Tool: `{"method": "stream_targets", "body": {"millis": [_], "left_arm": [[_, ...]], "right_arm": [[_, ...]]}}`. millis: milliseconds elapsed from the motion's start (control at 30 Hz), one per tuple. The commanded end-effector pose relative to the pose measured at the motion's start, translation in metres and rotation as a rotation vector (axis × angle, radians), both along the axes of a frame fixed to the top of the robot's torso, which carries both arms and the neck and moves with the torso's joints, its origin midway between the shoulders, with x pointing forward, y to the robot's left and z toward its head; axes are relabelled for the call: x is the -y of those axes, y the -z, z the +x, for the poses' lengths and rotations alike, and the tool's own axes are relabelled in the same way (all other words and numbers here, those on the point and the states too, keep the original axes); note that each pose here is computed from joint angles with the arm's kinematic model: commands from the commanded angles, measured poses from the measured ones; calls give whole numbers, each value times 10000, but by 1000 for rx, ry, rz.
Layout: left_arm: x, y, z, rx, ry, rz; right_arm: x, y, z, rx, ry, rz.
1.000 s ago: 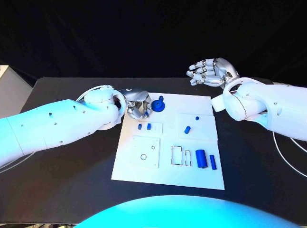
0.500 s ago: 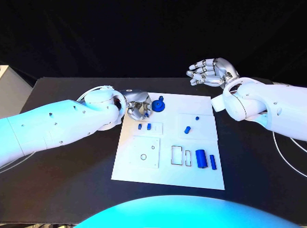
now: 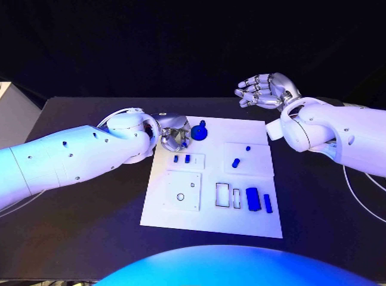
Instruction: Assemble the parts on the task board
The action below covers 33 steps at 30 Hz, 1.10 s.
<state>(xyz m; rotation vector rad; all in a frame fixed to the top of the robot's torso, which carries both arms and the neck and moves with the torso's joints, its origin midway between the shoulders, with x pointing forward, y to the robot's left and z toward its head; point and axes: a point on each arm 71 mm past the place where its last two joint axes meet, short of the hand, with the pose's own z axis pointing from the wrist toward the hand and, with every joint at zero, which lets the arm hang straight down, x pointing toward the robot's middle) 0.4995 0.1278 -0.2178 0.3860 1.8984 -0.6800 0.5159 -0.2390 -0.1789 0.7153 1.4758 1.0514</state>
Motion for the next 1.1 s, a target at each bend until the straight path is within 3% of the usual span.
{"method": "stream_targets", "body": {"millis": [33, 567, 1100], "left_arm": [[15, 30, -13, -23, 12, 11], [26, 111, -24, -42, 15, 19], [22, 126, -31, -43, 15, 18]], "right_arm": [[-9, -1, -2, 5, -13, -1], [-6, 5, -3, 2, -12, -2], [-2, 14, -4, 0, -11, -2]]}}
